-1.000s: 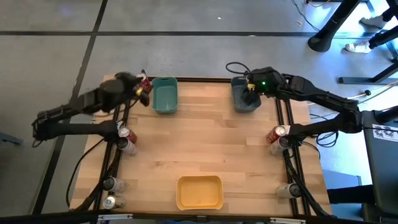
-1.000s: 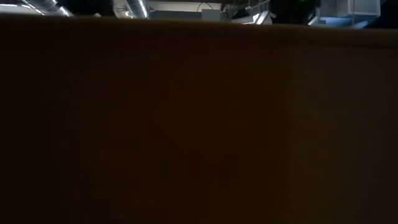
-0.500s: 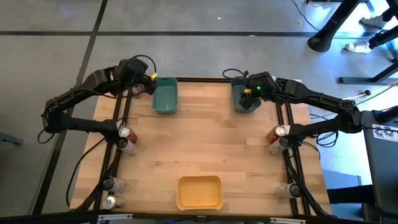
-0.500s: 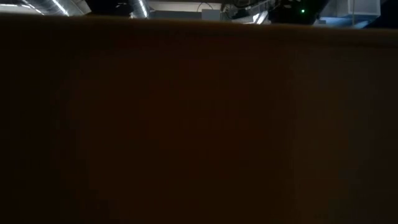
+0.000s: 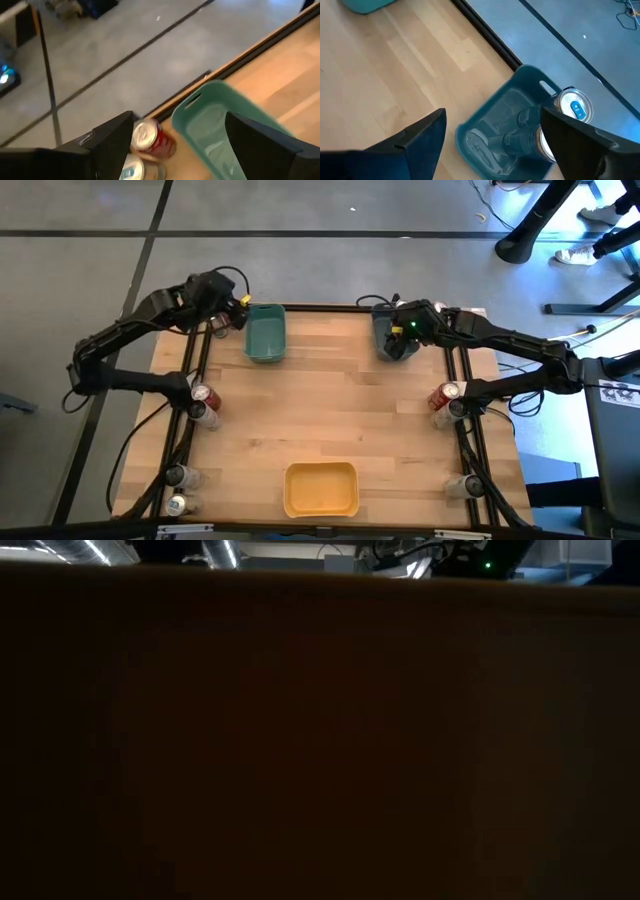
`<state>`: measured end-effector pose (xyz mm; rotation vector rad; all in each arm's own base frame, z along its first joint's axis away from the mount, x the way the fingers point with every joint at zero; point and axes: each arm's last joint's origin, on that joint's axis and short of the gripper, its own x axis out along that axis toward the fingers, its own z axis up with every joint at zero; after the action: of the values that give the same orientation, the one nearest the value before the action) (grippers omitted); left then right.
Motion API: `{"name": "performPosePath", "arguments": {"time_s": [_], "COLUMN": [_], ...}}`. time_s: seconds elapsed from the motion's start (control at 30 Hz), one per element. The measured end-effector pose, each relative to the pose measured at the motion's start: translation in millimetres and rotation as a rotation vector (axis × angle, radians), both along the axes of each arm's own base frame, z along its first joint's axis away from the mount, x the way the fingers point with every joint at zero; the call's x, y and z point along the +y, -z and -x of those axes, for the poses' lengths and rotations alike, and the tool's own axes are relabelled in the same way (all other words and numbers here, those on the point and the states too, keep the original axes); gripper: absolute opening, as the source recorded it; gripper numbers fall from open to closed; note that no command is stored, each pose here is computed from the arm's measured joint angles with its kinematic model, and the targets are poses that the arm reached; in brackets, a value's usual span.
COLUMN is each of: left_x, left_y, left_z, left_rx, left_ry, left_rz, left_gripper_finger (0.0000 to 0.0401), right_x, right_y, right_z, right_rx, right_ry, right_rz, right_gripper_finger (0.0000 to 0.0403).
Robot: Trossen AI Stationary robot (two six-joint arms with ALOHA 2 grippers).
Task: Sort soda cans
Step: Put the top blue soda can into the blue bin
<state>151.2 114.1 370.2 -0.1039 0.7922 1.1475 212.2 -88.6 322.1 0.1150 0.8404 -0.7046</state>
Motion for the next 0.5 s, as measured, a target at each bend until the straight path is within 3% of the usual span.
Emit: {"name": "performPosePath", "arguments": {"time_s": [0.27,0.5], "left_x": [12.2,11.6], "left_y": [25.5,38.0], "left_z": [-10.7,-23.6], "left_rx": [0.208,0.287], "left_ry": [-0.015,0.014], "left_rz": [0.128,0.178], "left_gripper_finger": [0.0306,0.0306], "right_x": [-0.1,0.5], "right_y": [-0.1,0.0], "right_z": [-0.2,-0.5], "right_rx": [-0.002,-0.009], "right_ry": [0.002,-0.012], "right_rz": [0.001,-0.016], "right_gripper_finger": [0.0321,0.0321]}}
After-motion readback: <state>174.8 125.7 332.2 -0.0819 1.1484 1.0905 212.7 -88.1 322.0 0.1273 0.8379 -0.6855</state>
